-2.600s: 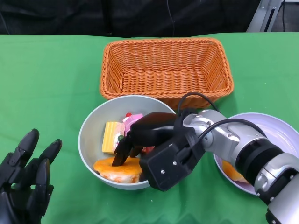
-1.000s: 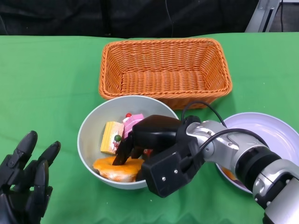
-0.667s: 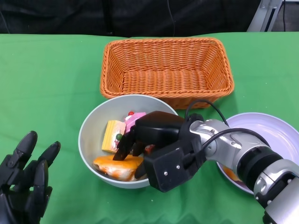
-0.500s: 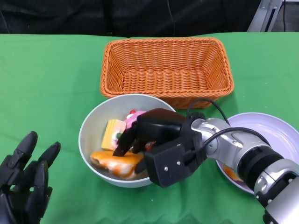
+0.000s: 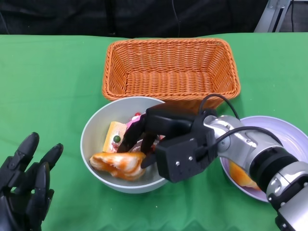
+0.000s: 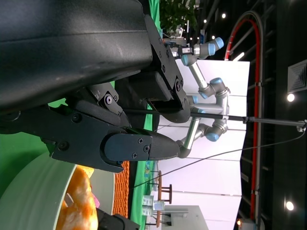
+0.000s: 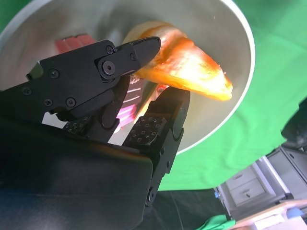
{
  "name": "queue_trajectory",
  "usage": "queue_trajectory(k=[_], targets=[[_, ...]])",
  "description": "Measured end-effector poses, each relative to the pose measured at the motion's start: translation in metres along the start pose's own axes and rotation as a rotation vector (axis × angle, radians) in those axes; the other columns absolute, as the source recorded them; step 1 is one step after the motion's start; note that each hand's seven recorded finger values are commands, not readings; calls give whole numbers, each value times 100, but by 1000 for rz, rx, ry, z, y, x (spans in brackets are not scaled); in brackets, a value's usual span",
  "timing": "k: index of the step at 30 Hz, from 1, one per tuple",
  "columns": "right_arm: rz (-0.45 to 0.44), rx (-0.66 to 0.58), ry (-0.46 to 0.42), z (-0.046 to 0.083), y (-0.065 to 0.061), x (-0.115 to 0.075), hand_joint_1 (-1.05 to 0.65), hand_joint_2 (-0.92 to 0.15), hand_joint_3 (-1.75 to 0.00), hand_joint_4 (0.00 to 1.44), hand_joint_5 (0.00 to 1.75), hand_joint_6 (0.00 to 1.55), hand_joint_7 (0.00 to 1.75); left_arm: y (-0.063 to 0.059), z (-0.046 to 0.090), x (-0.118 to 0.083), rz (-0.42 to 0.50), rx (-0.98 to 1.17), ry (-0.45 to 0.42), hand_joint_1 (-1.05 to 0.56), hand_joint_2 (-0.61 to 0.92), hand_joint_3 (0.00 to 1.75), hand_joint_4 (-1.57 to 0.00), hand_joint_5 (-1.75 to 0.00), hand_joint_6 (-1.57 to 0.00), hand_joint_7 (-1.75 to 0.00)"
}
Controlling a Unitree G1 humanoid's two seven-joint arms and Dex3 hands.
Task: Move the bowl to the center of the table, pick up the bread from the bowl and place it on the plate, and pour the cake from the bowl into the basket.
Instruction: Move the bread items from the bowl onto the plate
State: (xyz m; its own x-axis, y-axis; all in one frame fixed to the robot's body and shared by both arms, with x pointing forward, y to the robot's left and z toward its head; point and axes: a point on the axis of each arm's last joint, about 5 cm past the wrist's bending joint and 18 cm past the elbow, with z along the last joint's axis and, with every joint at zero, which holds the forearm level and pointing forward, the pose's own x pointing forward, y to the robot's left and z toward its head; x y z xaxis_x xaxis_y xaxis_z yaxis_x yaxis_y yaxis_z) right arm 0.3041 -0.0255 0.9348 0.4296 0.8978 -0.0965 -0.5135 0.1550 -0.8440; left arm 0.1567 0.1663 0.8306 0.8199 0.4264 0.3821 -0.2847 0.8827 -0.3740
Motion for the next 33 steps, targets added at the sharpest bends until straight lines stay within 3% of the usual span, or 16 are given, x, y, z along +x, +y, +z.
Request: queue_trajectory(k=[9,25,30,33], targets=[[-38,19,-29,1,-15,-4,-26,-84,0,110,21,112,0,1,-2,0,2,1,12,-48,92,32,-100,0,-85,0],[-9,45,0,-4,-11,-11,-24,-84,0,108,19,111,0,3,-3,-1,9,8,26,-48,92,31,-100,0,-86,0],[23,44,0,-4,-11,-11,-29,-80,0,93,8,89,0,3,-3,-1,10,5,25,-49,92,31,-100,0,-86,0],[66,25,5,-4,-11,-10,-42,-79,0,89,5,80,0,3,-3,-1,9,4,23,-49,92,31,-100,0,-86,0]])
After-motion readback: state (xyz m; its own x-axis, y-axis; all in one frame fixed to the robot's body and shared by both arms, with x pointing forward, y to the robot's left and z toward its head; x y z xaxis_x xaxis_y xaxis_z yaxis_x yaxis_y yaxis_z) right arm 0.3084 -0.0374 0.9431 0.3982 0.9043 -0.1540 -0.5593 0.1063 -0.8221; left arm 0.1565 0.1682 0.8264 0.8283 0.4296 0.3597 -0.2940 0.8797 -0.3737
